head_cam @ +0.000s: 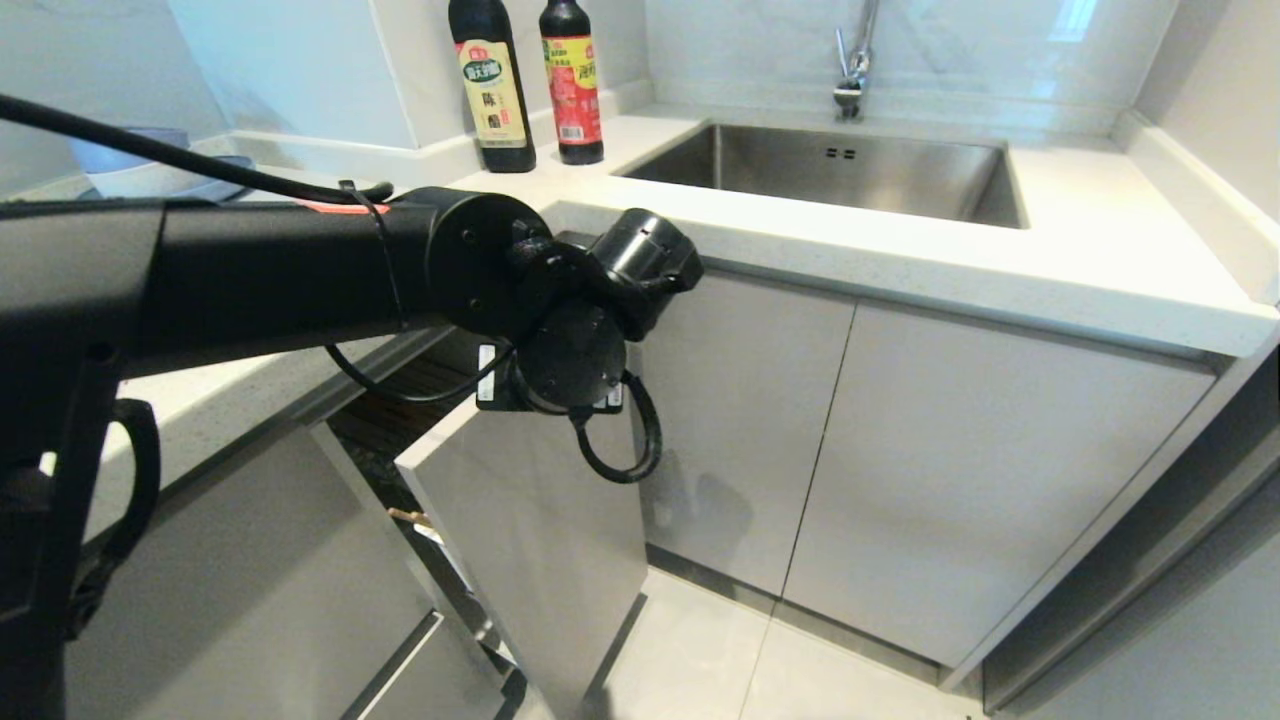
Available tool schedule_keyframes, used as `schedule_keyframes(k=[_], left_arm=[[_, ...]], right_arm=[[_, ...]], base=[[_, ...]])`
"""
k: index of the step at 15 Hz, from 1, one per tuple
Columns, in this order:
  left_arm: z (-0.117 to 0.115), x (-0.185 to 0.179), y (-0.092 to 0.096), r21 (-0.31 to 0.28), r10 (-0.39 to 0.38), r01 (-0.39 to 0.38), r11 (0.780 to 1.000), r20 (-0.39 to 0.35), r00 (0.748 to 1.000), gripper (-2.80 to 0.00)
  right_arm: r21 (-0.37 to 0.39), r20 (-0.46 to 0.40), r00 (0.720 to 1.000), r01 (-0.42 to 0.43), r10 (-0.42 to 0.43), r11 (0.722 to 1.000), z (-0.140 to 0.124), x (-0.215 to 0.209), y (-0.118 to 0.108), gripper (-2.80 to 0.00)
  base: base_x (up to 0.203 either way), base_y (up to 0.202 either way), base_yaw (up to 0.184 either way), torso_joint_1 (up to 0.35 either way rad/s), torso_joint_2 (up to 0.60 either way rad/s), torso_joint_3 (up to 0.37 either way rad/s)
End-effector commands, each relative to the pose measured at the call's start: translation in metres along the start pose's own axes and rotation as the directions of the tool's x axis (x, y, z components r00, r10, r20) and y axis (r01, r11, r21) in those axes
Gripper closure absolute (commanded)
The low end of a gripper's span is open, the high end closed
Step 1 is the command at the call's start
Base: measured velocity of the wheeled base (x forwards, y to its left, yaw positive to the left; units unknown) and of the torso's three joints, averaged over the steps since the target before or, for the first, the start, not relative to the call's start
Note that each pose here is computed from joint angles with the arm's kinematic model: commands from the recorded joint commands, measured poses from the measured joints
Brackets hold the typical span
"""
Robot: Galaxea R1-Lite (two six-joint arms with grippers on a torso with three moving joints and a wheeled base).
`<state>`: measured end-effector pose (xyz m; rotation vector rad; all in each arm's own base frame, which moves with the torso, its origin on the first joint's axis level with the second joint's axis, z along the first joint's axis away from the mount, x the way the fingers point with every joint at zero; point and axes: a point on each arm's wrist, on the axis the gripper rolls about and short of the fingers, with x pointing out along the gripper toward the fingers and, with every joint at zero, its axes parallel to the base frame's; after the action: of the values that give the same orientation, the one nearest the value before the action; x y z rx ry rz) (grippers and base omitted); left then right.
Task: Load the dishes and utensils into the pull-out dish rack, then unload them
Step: Close the cupboard
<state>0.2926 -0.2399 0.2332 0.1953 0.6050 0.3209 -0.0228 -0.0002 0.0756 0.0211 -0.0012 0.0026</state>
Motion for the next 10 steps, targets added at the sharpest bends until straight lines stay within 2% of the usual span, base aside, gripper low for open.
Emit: schedule_keyframes(k=[1, 4, 7, 10], left_arm=[[0.007, 0.022, 0.015, -0.015, 0.077, -0.077, 0.997, -0.014, 0.997, 0.00], [0.012, 0.035, 0.026, -0.010, 0.127, -0.127, 0.992, -0.018, 0.992, 0.00], [0.011, 0.035, 0.025, -0.007, 0.144, -0.144, 0.990, -0.007, 0.990, 0.00], [0.009, 0.028, 0.020, 0.001, 0.125, -0.125, 0.992, 0.000, 0.992, 0.00]], right_arm=[[0.000, -0.001, 1.000, 0.000, 0.000, 1.000, 0.000, 0.000, 0.000, 0.00], [0.000, -0.001, 1.000, 0.000, 0.000, 1.000, 0.000, 0.000, 0.000, 0.00], [0.000, -0.001, 1.000, 0.000, 0.000, 1.000, 0.000, 0.000, 0.000, 0.00], [0.000, -0.001, 1.000, 0.000, 0.000, 1.000, 0.000, 0.000, 0.000, 0.00]], base=[[0.000, 0.000, 0.000, 0.000, 0.00, 0.000], [0.000, 0.000, 0.000, 0.000, 0.00, 0.000], [0.000, 0.000, 0.000, 0.000, 0.00, 0.000], [0.000, 0.000, 0.000, 0.000, 0.00, 0.000]])
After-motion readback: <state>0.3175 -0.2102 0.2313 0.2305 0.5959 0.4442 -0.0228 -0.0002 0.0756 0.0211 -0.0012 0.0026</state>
